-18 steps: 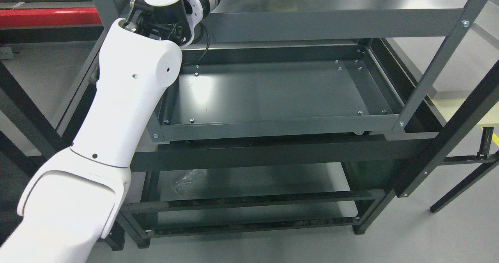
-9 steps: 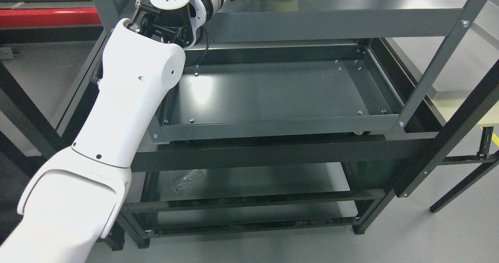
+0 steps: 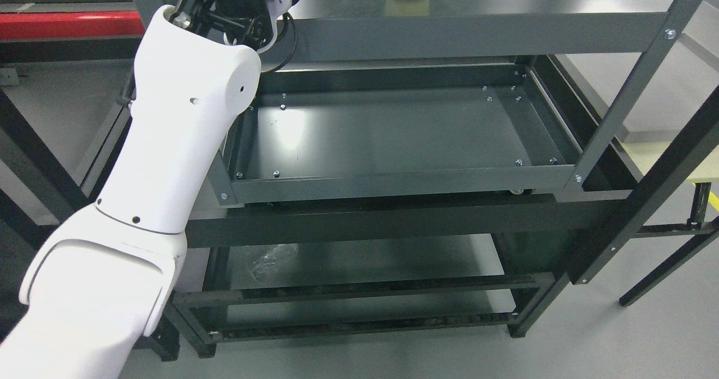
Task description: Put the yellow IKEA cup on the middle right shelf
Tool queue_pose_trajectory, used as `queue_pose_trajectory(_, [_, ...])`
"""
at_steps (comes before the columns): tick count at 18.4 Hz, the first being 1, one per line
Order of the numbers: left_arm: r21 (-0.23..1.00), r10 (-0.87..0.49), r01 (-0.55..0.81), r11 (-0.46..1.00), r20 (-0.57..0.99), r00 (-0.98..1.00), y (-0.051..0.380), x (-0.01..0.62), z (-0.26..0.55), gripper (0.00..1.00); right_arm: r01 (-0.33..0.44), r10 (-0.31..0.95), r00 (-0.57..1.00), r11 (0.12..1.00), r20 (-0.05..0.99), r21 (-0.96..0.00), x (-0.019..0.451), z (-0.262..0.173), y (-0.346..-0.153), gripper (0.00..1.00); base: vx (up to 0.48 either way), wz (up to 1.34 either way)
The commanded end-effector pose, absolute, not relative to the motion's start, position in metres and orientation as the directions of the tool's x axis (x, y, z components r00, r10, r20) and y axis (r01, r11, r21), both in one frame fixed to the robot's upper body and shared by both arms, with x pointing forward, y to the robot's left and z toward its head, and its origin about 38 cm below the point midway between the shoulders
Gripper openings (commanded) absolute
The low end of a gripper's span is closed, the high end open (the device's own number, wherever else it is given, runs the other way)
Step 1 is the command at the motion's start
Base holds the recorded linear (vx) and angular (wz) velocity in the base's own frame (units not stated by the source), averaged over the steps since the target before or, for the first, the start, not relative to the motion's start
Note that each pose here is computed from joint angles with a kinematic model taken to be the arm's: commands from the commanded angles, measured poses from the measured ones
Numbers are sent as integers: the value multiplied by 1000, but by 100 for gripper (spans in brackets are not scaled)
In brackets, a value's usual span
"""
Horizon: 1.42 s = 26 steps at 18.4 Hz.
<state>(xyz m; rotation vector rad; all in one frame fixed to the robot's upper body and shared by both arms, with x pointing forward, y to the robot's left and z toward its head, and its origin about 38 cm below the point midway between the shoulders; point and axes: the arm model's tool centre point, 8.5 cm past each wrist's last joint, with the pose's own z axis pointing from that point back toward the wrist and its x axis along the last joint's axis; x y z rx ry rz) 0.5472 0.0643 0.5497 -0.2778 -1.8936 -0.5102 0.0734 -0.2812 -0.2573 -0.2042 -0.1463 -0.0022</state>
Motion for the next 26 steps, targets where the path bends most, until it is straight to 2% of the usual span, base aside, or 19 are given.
queue_pose_trajectory(1, [261,-25,372,891,845,-534,79,511,609,98,22,6,991,977,132,-213,64,-257,-291,99,0,0])
queue_pose_trajectory(2, [278,-22,394,876,839,-544,76,506,612,97,22,6,991,977,132,-213,64,-257,-291,99,0,0])
queue_pose_trajectory(5, [363,-37,571,736,865,-501,61,498,602,97,22,6,991,977,132,-213,64,-257,-291,99,0,0])
queue_pose_trajectory(8, [353,-38,709,611,907,-419,50,491,590,97,22,6,991,977,132,-213,64,-257,-291,99,0,0])
queue_pose_trajectory(10, [332,3,812,480,925,-380,41,478,587,97,22,6,991,977,132,-213,64,-257,-291,99,0,0])
queue_pose_trajectory(12, [342,42,897,281,929,-367,30,454,583,97,22,6,991,977,132,-213,64,-257,-291,99,0,0])
queue_pose_trajectory(14, [330,49,940,88,941,-335,16,431,568,97,22,6,991,977,132,-213,64,-257,-291,99,0,0])
queue_pose_trajectory(18, [227,-93,972,-60,968,-232,-24,422,473,97,22,6,991,977,132,-213,64,-257,-291,99,0,0])
queue_pose_trajectory(21, [60,-222,997,-53,972,-70,-41,427,359,98,22,6,991,977,132,-213,64,-257,-291,99,0,0])
queue_pose_trajectory(24, [140,-267,974,180,960,-89,-34,455,286,99,22,6,991,977,132,-213,64,-257,-291,99,0,0])
queue_pose_trajectory(26, [207,-233,912,353,964,-129,-24,478,251,99,22,6,991,977,132,-213,64,-257,-291,99,0,0])
